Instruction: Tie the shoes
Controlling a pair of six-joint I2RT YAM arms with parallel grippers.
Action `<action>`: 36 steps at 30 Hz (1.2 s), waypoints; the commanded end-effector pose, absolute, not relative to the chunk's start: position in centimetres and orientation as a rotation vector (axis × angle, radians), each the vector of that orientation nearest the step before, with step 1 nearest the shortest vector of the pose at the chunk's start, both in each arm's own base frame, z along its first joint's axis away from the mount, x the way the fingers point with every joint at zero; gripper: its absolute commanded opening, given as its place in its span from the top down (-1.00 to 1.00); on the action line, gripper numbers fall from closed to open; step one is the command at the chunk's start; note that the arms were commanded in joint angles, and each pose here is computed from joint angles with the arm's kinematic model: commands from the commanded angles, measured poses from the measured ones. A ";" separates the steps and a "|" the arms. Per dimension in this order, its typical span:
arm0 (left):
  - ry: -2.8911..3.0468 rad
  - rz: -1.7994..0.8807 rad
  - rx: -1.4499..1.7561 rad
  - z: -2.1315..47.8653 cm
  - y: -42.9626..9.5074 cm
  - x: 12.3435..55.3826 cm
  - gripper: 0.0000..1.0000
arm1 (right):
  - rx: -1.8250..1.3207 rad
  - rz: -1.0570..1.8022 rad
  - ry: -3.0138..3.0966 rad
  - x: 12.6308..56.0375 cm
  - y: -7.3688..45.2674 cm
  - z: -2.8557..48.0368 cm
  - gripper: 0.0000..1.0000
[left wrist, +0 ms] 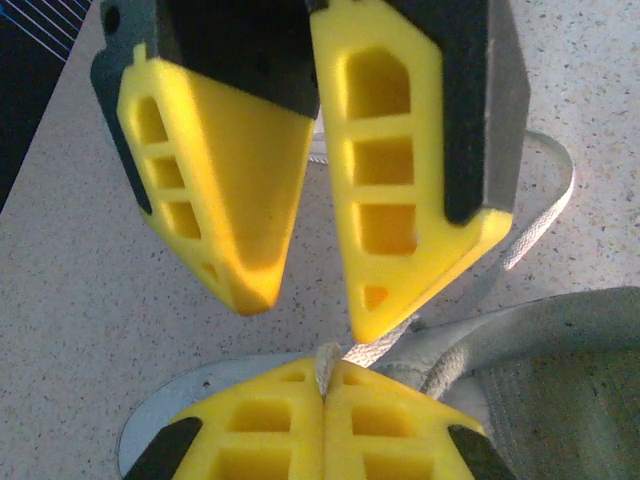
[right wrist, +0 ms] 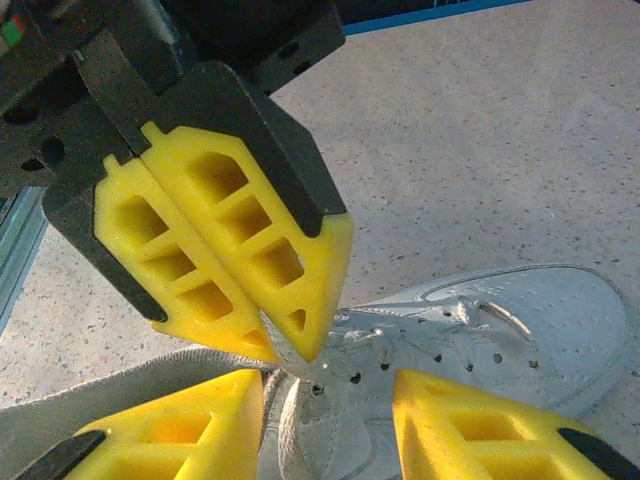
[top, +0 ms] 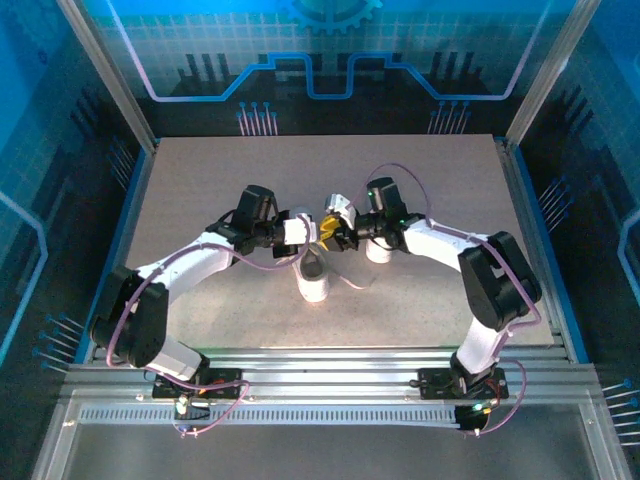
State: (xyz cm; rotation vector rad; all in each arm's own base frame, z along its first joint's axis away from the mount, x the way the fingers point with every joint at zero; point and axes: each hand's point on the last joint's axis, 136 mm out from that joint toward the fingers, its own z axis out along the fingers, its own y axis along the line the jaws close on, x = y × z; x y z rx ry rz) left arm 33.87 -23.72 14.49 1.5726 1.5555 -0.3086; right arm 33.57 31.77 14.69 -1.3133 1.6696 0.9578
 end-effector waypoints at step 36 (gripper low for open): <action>1.541 -0.268 1.610 14.2 -23.6 35.0 0.70 | -1.289 0.824 1.689 32.8 32.0 14.3 1.00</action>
